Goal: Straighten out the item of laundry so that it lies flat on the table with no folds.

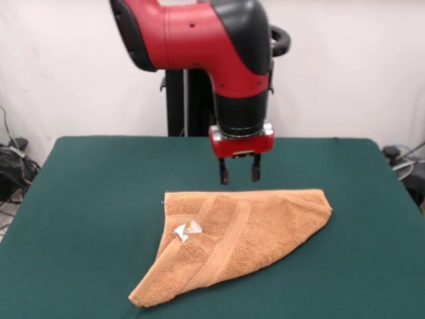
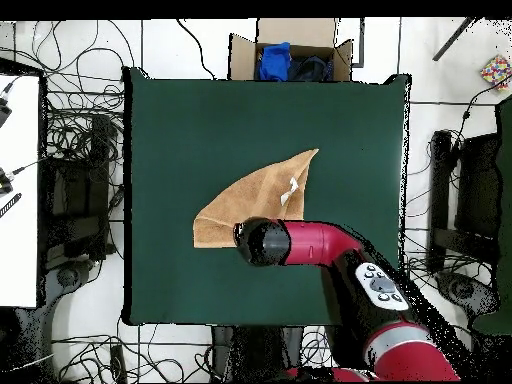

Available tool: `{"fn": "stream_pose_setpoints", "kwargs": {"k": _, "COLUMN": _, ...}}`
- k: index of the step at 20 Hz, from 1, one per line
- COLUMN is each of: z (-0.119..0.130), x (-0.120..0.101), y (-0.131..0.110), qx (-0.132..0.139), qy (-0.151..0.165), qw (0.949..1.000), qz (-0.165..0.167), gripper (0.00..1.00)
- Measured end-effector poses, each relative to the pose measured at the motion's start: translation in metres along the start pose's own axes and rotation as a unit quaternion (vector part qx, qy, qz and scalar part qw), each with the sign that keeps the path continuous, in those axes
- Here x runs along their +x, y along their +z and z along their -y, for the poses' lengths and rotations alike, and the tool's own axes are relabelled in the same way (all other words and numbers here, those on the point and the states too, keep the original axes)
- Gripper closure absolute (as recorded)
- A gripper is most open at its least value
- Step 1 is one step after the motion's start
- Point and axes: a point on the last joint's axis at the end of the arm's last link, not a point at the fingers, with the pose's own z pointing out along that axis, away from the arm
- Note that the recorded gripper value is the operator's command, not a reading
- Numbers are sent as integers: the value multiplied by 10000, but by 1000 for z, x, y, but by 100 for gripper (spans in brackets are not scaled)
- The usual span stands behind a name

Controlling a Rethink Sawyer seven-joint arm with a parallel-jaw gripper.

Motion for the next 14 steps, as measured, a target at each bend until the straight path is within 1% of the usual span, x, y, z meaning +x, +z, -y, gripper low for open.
{"fn": "stream_pose_setpoints", "kwargs": {"k": 1, "z": 2, "x": 1, "y": 0, "qx": 2, "qy": 7, "qw": 10000, "qz": -1, "gripper": 0}}
{"fn": "stream_pose_setpoints", "kwargs": {"k": 3, "z": 15, "x": 5, "y": 1, "qx": 14, "qy": 68, "qw": 10000, "qz": -9, "gripper": 0}}
{"fn": "stream_pose_setpoints", "kwargs": {"k": 8, "z": 28, "x": 16, "y": 11, "qx": 5, "qy": 81, "qw": 10000, "qz": -46, "gripper": 0}}
{"fn": "stream_pose_setpoints", "kwargs": {"k": 10, "z": 27, "x": 19, "y": 19, "qx": -13, "qy": 42, "qw": 10000, "qz": -16, "gripper": 0}}
{"fn": "stream_pose_setpoints", "kwargs": {"k": 11, "z": 24, "x": 20, "y": 26, "qx": -18, "qy": -15, "qw": 10000, "qz": 46, "gripper": 0}}
{"fn": "stream_pose_setpoints", "kwargs": {"k": 14, "z": 19, "x": 18, "y": 35, "qx": -13, "qy": -109, "qw": 9998, "qz": 185, "gripper": 0}}
